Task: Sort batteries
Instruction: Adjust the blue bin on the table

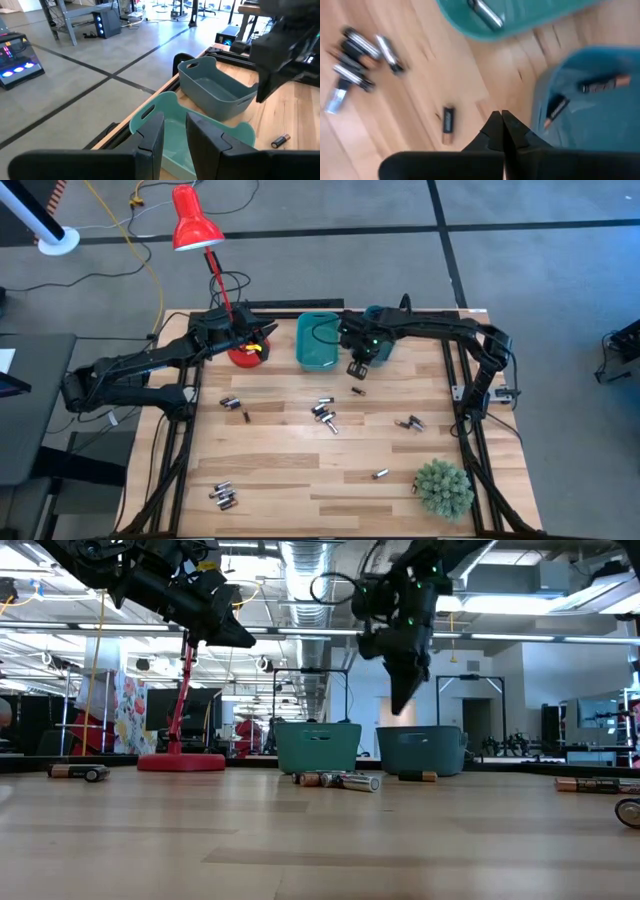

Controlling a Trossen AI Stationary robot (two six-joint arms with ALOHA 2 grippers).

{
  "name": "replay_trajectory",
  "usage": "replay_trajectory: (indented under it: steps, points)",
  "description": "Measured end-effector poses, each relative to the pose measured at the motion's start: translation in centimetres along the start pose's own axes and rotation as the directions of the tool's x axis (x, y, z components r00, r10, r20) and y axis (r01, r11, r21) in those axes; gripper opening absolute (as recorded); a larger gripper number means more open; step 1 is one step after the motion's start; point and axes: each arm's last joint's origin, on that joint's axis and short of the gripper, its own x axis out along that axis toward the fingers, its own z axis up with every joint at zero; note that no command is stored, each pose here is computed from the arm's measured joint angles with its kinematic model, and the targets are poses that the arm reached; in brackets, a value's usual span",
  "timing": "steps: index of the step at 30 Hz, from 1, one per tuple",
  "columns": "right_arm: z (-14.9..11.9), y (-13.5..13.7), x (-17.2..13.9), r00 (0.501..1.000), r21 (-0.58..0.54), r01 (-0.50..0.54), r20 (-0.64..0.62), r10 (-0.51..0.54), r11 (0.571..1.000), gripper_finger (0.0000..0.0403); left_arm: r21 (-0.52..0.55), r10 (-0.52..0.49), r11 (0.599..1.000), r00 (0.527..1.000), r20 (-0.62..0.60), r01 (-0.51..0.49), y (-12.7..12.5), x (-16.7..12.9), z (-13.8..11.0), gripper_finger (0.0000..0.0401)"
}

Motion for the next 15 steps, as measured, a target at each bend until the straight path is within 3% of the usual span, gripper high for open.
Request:
replay_trajectory:
  steps: [5,8,15]
  points:
    - [1.1,-0.2,-1.6,0.998,0.013,0.000,0.062,-0.001,1.000,0.0009,0.000,0.000,1.000,1.000,0.000,0.000,0.0,0.0,0.0,0.0077]
    - [1.1,-0.8,-1.6,0.998,0.079,0.002,0.056,-0.006,0.997,0.0021,0.000,0.000,1.000,1.000,0.000,0.000,0.0,0.0,0.0,0.0077]
    - [0.8,-2.5,-1.5,0.999,0.155,0.015,0.032,-0.021,0.988,0.0096,0.000,0.000,1.000,1.000,0.000,0.000,0.0,0.0,0.0,0.0077]
